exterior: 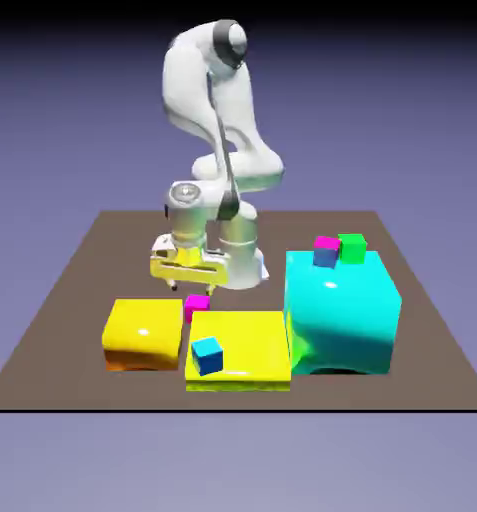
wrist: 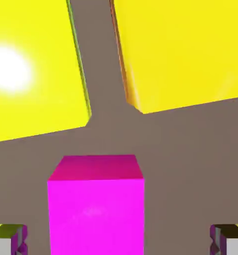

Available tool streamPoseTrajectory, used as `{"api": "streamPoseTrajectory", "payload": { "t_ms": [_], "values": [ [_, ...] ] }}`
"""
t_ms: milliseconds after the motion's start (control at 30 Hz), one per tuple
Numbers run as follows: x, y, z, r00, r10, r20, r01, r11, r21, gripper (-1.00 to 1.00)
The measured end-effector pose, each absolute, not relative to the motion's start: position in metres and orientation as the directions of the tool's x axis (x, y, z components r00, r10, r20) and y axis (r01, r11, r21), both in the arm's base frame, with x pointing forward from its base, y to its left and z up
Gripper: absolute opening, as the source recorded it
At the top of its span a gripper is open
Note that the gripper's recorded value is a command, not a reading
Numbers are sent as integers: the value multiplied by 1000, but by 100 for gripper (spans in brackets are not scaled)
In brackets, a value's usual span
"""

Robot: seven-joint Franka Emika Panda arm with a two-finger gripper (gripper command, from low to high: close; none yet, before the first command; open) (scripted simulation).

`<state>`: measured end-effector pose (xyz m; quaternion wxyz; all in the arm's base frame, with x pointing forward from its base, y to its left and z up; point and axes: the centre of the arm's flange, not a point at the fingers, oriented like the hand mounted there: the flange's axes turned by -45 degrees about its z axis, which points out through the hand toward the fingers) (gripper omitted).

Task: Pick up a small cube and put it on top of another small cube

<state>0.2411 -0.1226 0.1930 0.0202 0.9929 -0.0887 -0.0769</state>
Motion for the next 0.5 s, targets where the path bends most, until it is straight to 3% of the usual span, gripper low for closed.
{"api": "streamPoseTrajectory", "payload": {
  "t_ms": [500],
  "values": [
    [234, -118, 145, 971, -168, -169, -164, -986, 35, 0]
  ]
}}
